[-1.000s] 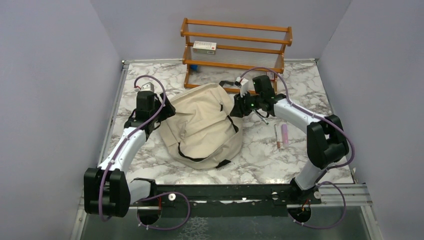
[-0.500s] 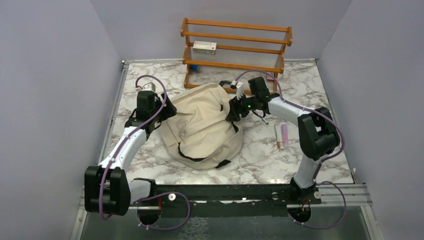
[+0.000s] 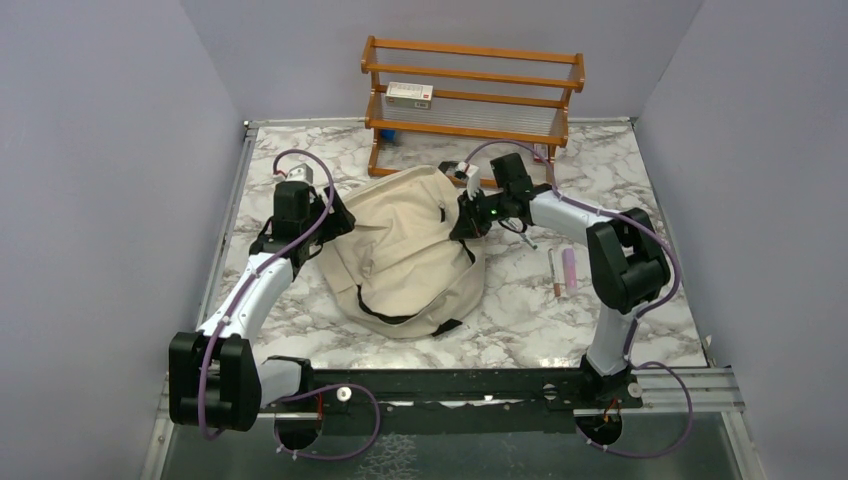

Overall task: Pack the student bag
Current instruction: Zip the student bag at the center of the board.

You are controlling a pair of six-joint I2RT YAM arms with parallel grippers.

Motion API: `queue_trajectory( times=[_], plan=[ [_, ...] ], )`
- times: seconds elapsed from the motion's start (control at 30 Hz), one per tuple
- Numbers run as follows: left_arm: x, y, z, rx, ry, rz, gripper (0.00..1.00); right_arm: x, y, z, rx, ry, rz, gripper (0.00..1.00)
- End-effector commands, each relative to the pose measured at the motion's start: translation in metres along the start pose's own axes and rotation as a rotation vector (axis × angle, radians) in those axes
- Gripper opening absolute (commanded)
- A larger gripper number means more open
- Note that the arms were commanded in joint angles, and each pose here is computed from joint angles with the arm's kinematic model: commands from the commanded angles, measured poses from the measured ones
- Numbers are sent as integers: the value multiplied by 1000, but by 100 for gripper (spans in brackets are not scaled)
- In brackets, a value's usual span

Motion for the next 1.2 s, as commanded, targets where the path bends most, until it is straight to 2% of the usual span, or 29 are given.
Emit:
queue_trajectory(
  times=[0.0, 0.07, 0.57, 0.9, 0.97, 1.17],
  plan=[
    [12, -2, -16, -89, 34, -12, 77, 9, -6, 5, -1, -26, -42, 5],
    [13, -2, -19, -120, 50, -5, 77, 11, -12, 8, -28, -20, -42, 1],
    [16, -1, -73, -443, 234, 52, 77, 33, -59, 40, -177, -15, -146, 1],
    [8, 10, -86, -468, 255, 101, 77, 6, -39, 27, -181, 16, -76, 1],
    [5, 10, -84, -463, 252, 106, 77, 4, -35, 25, -184, 17, -78, 4],
    [-1, 9, -79, -451, 248, 118, 77, 5, -29, 16, -195, 13, -73, 25]
  ],
)
Point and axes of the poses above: each gripper's point midway between its finger pads, its own y axis out along the fingers, its own z axis along the line the jaws close on, x = y × z, the point moved 10 cm from there along -y, back along the fingers, and after that the axes turned 11 degrees about -y, right-handed, at the moved point
